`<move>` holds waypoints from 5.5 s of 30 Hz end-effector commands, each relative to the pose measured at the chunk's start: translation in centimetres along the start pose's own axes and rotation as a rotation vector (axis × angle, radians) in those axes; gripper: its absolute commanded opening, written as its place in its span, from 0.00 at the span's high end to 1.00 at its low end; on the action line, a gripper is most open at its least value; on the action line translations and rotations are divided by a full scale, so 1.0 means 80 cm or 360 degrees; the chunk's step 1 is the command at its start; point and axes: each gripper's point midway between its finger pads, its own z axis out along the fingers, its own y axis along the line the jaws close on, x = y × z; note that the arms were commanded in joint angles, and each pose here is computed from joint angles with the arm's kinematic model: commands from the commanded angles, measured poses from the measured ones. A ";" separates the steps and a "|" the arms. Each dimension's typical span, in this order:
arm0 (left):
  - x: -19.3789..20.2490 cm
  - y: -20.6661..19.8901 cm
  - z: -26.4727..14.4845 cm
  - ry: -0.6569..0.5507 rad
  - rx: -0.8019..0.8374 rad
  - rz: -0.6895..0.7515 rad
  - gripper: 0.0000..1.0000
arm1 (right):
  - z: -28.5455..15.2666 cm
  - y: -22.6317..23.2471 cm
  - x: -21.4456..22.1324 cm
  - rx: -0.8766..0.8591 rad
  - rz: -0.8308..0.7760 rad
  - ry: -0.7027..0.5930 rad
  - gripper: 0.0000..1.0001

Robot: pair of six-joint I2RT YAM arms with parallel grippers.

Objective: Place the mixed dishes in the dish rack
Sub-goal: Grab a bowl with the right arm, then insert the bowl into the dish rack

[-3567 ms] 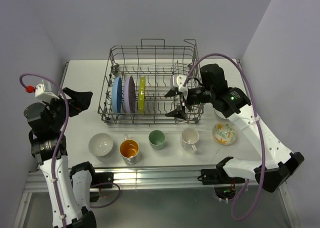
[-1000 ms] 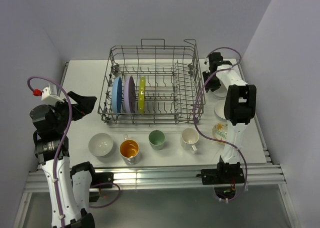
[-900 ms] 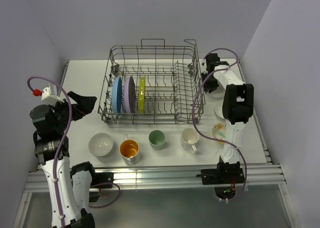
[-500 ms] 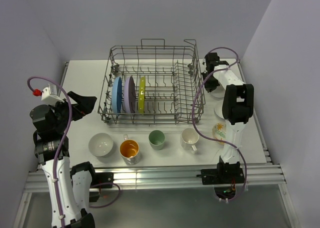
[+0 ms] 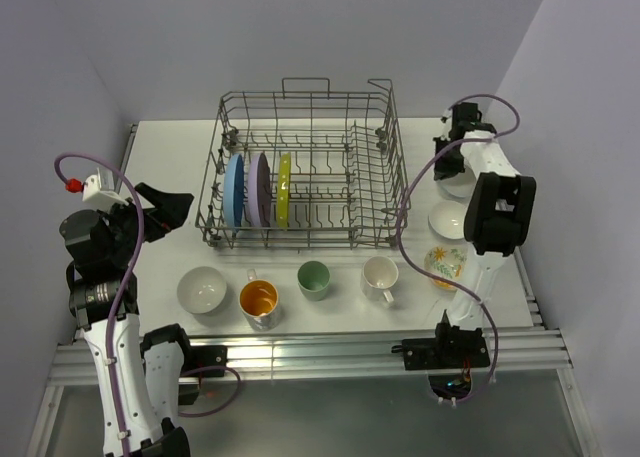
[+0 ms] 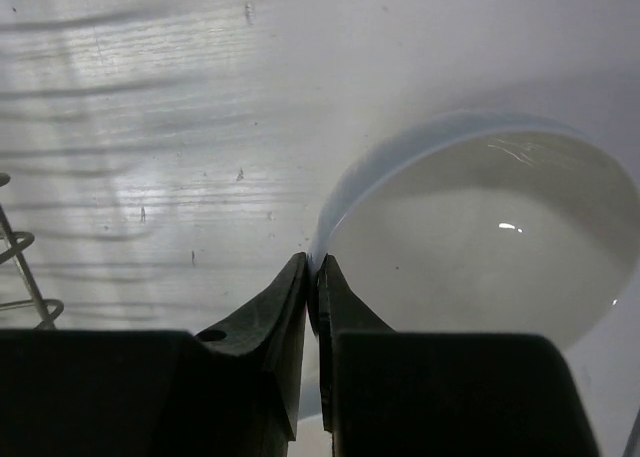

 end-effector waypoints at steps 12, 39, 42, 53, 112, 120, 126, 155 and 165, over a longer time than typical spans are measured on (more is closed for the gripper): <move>-0.029 -0.034 -0.007 -0.0084 0.0123 0.0029 0.01 | -0.201 0.024 -0.109 -0.0595 0.0263 -0.0740 1.00; -0.085 -0.031 0.061 -0.0179 0.0216 -0.0243 0.01 | -0.563 0.356 -0.172 -0.2349 -0.0273 -0.1217 1.00; -0.080 -0.033 0.064 -0.0130 0.0232 -0.0241 0.01 | -0.551 0.394 -0.162 -0.2440 -0.0304 -0.1150 1.00; -0.071 -0.035 0.081 -0.0032 0.0287 -0.0244 0.01 | -0.505 0.471 -0.188 -0.2510 -0.0111 -0.1137 1.00; -0.015 0.013 0.095 0.0088 0.0146 -0.0365 0.01 | -0.259 0.650 -0.129 -0.2526 0.0189 -0.0616 1.00; -0.012 0.019 0.100 0.0104 0.0124 -0.0367 0.01 | -0.232 0.636 -0.142 -0.2400 0.0369 -0.0542 1.00; -0.010 0.023 0.103 0.0117 0.0107 -0.0372 0.01 | -0.205 0.637 -0.136 -0.2328 0.0469 -0.0451 1.00; -0.015 0.025 0.120 0.0203 0.0107 -0.0383 0.01 | -0.154 0.646 -0.120 -0.2165 0.0855 -0.0128 1.00; -0.016 0.024 0.121 0.0217 0.0102 -0.0390 0.01 | -0.179 0.652 -0.112 -0.2363 0.0740 -0.0145 1.00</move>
